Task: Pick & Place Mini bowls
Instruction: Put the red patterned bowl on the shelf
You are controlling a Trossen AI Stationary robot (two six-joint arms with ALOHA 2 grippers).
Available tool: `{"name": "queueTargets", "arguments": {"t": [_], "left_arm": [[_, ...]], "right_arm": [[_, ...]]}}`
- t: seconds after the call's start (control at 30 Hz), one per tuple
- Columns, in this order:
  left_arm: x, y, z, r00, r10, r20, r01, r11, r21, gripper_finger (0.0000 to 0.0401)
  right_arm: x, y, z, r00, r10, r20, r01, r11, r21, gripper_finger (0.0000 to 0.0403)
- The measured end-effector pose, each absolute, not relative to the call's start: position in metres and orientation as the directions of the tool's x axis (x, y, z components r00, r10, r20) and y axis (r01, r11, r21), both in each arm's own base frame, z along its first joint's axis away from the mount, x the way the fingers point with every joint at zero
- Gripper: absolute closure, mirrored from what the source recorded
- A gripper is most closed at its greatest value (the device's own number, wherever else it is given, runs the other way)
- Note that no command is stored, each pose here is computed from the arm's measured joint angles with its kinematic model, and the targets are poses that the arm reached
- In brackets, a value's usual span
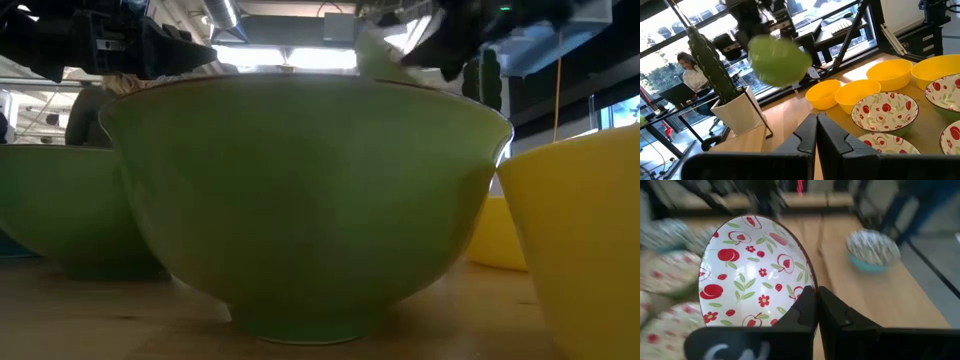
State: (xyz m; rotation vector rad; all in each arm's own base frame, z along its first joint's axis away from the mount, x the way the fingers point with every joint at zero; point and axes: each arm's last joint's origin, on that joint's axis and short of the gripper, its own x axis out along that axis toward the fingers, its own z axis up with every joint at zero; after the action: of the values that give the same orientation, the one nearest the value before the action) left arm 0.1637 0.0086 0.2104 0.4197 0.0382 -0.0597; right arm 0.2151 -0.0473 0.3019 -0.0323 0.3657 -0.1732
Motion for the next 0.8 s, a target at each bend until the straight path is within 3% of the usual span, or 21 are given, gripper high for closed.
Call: {"name": "queueTargets", "arguments": {"t": [0.2,0.37,0.8], "left_arm": [[0.164,0.009,0.21,0.997,-0.05,-0.05,0.066,0.912,0.406,0.0399],[0.164,0.009,0.21,0.997,-0.05,-0.055,0.068,0.912,0.405,0.0393],[0.164,0.009,0.21,0.997,-0.05,-0.056,0.068,0.912,0.405,0.0393]], "right_arm": [[0.266,-0.085,0.326,0.788,-0.27,-0.554,0.259,0.961,-0.101,0.0396],[0.302,-0.122,0.333,0.681,-0.27,-0.68,0.293,0.952,-0.085,0.0396],[0.351,-0.199,0.294,0.553,-0.22,-0.804,0.33,0.943,-0.03,0.0396]]}}
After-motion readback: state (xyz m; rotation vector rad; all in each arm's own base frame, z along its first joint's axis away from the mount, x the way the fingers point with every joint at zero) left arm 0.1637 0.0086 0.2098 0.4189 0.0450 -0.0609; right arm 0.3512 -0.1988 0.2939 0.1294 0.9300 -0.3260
